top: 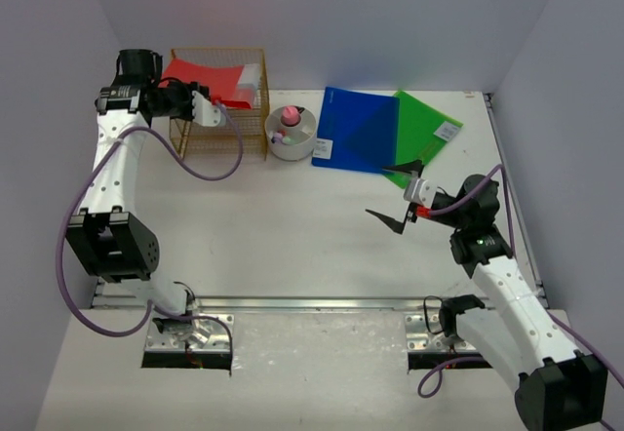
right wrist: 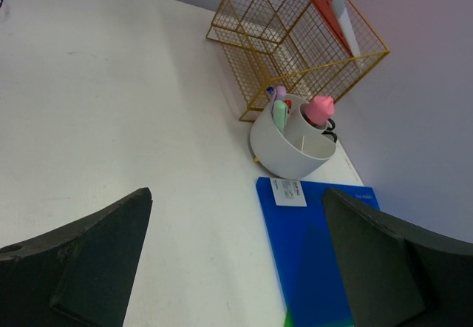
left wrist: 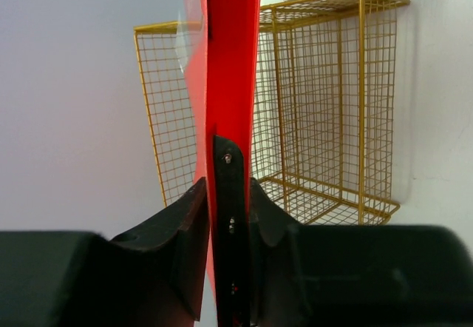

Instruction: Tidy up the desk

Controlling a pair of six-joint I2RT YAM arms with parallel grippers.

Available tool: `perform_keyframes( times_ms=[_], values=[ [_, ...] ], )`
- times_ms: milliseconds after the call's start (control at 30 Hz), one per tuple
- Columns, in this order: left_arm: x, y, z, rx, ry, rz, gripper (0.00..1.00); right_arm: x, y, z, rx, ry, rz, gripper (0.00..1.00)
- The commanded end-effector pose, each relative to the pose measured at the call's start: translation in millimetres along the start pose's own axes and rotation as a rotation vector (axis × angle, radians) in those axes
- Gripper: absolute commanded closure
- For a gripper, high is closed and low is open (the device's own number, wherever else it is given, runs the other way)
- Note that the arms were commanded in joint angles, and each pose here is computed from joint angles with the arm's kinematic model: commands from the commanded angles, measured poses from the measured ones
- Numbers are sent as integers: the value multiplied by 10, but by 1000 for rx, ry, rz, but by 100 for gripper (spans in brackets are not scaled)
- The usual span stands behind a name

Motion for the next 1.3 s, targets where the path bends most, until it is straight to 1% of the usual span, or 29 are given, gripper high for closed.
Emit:
perform_keyframes(
  times_ms=[0,33,67,167,200,300,567,633,700,900,1067,1267],
  values=[
    [-278,243,-184,-122,-55,114,88,-198,-126,27,24,-48,-33,1],
    [-293,255,-203,-134,-55,124,99,-205,-132,28,24,-49,-34,1],
    [-299,266,-220,-144,-52,130,100,-213,-135,28,24,-51,-36,1],
    [-329,351,-293,-199,-38,152,100,-231,-144,27,25,-54,-44,1],
    [-361,380,-334,-227,-39,131,100,-246,-150,26,25,-57,-51,1],
    [-404,559,-468,-314,-16,156,100,-271,-173,28,26,-60,-73,1],
    [-446,764,-557,-402,-15,234,100,-365,-289,69,36,-72,-70,1],
    [-423,791,-525,-394,-15,252,100,-366,-278,67,31,-71,-74,1],
    [-354,770,-433,-361,-19,233,100,-363,-265,59,27,-67,-76,1],
    [-271,867,-343,-359,-36,183,100,-316,-219,41,19,-54,-83,1],
    [-286,859,-344,-345,-51,131,100,-291,-213,45,16,-47,-78,1],
    [-300,750,-397,-322,-38,83,100,-271,-204,51,10,-45,-72,1]
  ],
)
Point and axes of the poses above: each gripper's point midway between its finger pads, its own z axis out along the fingers, its own y axis along the line the jaws close on, x = y × z, the point moved 6 cm from there along -z, back along the fingers, and after that the axes turned 2 degrees about z, right-handed, at the moved point
